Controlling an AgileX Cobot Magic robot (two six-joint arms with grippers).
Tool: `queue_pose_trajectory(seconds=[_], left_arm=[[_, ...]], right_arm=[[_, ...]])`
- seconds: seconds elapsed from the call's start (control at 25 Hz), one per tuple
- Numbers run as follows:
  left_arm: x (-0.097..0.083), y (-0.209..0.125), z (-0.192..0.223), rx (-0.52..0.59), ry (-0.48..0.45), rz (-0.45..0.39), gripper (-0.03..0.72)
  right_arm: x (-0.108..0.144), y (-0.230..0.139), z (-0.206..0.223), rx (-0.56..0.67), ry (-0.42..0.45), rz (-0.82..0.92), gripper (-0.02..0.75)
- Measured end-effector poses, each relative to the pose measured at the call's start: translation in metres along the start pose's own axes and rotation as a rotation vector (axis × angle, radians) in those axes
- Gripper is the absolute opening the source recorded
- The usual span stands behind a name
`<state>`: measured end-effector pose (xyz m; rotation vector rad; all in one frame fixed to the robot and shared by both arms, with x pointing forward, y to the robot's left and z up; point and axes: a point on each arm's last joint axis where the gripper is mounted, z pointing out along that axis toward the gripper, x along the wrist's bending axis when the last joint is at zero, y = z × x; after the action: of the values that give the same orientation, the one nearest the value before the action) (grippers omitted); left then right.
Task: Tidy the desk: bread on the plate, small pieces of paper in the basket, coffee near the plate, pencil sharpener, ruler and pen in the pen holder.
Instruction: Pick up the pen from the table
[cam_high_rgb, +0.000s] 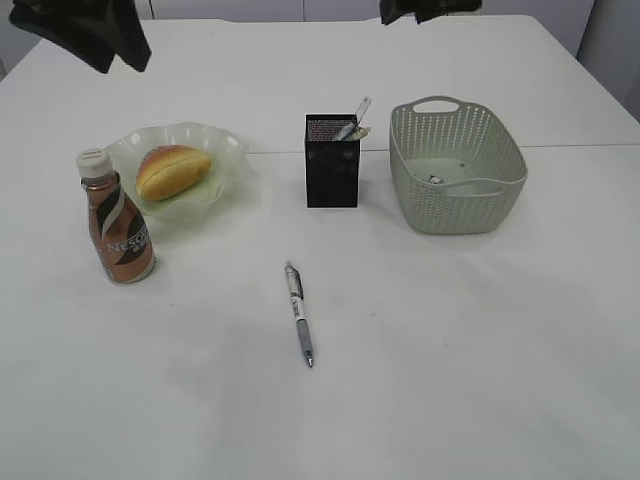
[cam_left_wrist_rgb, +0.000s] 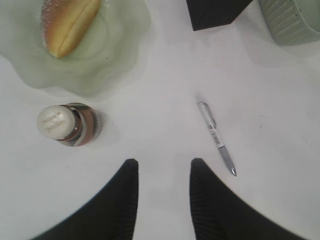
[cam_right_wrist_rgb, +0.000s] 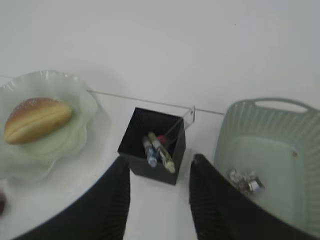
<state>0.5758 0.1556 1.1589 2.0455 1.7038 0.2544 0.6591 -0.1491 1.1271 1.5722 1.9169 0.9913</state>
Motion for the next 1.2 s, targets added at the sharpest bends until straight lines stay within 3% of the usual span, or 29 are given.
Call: queue_pose_trajectory(seconds=[0.28,0.52,0.8,1.2], left_arm=[[-0.036,-0.008,0.024,0.068,-0.033,-0.016,0.279],[-0.044,-0.010,0.076,0.176,0.002,-0.079,0.286],[-0.061,-0.022,0.132,0.285,0.028,-0.146,0.287],[-0.086,-0.039,0.188,0.337,0.031,-0.223,0.288]], right_arm=[[-0.003,-0.014,-0.040,0.241,-0.031,0.013,0.330],[-0.009,-0.029,-0.045,0.412,-0.099,-0.011,0.330],[-0.010,-0.030,-0.046,0.432,-0.106,-0.013,0.330],[-0.008,-0.031,-0.046,0.438,-0.092,-0.004,0.329]])
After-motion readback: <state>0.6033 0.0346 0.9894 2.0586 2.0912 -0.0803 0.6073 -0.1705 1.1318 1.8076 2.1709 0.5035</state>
